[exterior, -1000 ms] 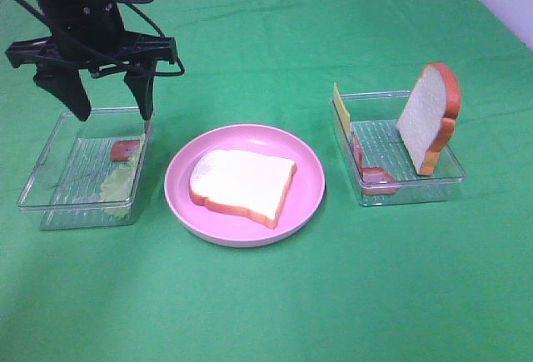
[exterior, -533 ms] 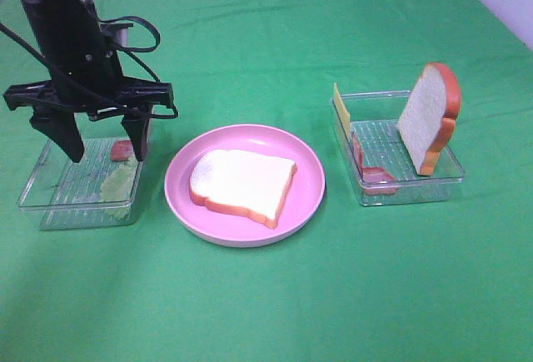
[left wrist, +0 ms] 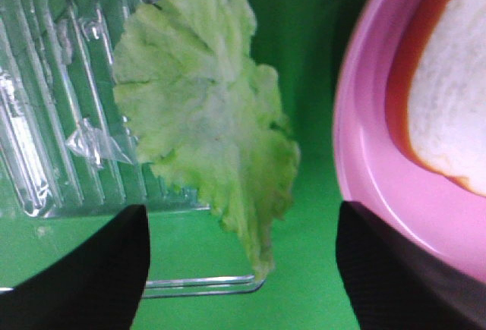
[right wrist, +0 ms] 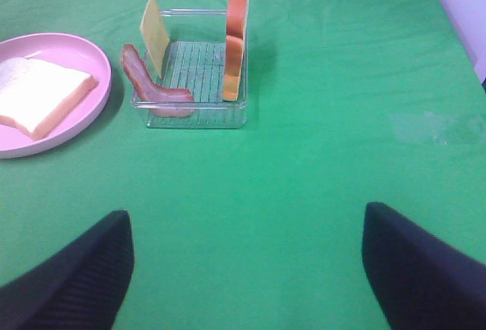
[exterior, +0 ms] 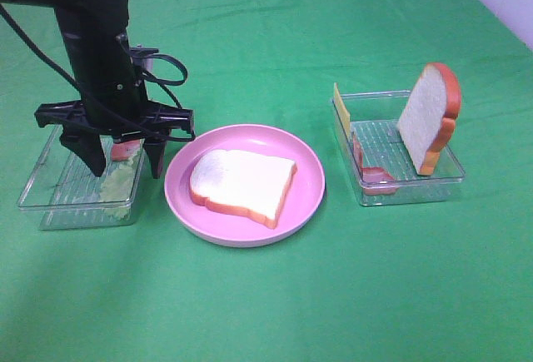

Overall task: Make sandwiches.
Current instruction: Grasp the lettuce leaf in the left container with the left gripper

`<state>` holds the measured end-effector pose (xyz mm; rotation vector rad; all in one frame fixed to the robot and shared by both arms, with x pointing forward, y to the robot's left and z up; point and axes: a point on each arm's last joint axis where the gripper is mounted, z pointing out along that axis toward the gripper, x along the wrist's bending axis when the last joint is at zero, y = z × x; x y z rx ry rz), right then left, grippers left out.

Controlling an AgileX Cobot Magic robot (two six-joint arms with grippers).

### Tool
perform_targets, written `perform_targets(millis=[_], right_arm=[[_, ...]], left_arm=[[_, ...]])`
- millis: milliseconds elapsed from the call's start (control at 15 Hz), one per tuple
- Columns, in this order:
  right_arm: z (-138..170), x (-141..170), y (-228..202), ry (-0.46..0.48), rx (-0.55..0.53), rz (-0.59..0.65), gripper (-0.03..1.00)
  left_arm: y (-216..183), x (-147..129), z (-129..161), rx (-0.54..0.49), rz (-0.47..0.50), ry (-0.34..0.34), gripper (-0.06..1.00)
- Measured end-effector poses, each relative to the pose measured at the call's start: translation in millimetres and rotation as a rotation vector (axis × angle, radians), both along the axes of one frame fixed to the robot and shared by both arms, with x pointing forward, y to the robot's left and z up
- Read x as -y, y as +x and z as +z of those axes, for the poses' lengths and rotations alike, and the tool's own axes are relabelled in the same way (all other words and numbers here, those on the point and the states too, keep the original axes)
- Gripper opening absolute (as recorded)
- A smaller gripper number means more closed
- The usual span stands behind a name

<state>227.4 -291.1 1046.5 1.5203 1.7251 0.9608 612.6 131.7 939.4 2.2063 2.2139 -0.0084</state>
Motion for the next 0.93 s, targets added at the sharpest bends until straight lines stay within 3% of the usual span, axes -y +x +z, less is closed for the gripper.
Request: perform_targets(millis=[200,667,933], right_arm=[[0.0,0.0,0.0,0.0,0.0,0.0,0.78],[0.0,0.0,0.0,0.0,0.0,0.0,0.78],[0.0,0.0,0.0,0.0,0.0,0.0,0.78]], left_arm=[[2.0,-0.8,0.1,0.022,0.0,0.008,0.55],[5.3,0.5,0.2,0.058,-0.002,-0.005,0.03],[5.3,0.5,0.2,0.058,-0.002,-0.005,0.0]])
